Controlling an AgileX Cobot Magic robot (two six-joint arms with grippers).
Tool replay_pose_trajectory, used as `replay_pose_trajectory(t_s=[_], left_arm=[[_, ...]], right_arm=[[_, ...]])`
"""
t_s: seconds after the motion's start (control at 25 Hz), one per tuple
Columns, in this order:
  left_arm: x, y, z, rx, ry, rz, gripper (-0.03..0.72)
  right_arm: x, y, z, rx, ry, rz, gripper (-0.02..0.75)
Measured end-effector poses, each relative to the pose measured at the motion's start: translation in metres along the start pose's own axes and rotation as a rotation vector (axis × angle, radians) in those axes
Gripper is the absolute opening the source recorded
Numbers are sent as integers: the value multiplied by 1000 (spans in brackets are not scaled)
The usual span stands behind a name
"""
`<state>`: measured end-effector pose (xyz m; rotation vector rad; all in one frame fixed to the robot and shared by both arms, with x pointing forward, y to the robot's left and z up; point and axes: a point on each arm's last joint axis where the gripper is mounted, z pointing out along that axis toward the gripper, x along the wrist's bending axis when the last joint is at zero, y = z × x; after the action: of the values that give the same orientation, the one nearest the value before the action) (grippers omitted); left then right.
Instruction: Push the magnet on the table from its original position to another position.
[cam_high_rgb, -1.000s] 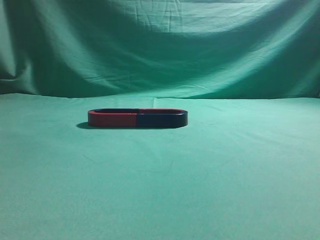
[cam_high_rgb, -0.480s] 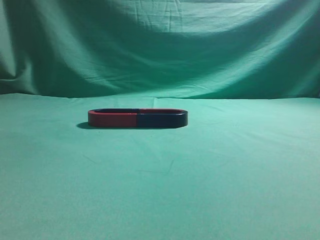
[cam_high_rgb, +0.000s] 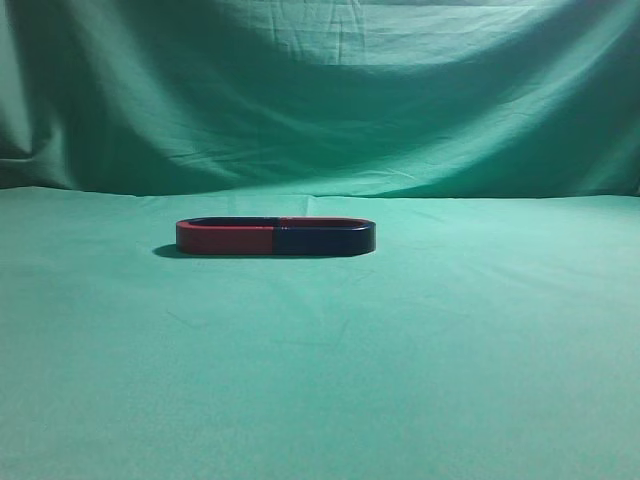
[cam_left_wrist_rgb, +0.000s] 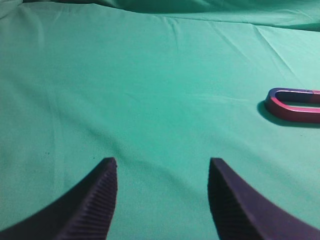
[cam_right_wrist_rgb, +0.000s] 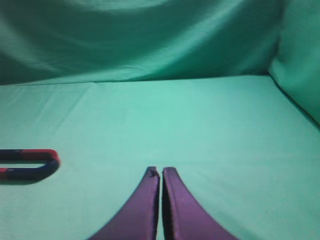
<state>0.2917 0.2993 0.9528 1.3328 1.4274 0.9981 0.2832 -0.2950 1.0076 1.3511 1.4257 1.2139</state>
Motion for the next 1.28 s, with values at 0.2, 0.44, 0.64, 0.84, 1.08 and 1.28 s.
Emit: replay_pose_trajectory(t_s=[0.2,0.44,0.64,0.84,1.08,1.28], left_arm=[[0,0,0,0,0,0,372],[0,0,0,0,0,0,372],[0,0,0,0,0,0,372],[0,0,0,0,0,0,372],[0,0,0,0,0,0,372],[0,0,0,0,0,0,372]], right_arm=[[-6,-33,11,61,-90,40,0],[-8,-60,19,133,-104,47,0],[-8,-60,20,117,-101,48,0],[-8,-60,20,114,-101,47,0],[-8,-60,20,111,-100,47,0],[-8,-60,20,111,-100,47,0]])
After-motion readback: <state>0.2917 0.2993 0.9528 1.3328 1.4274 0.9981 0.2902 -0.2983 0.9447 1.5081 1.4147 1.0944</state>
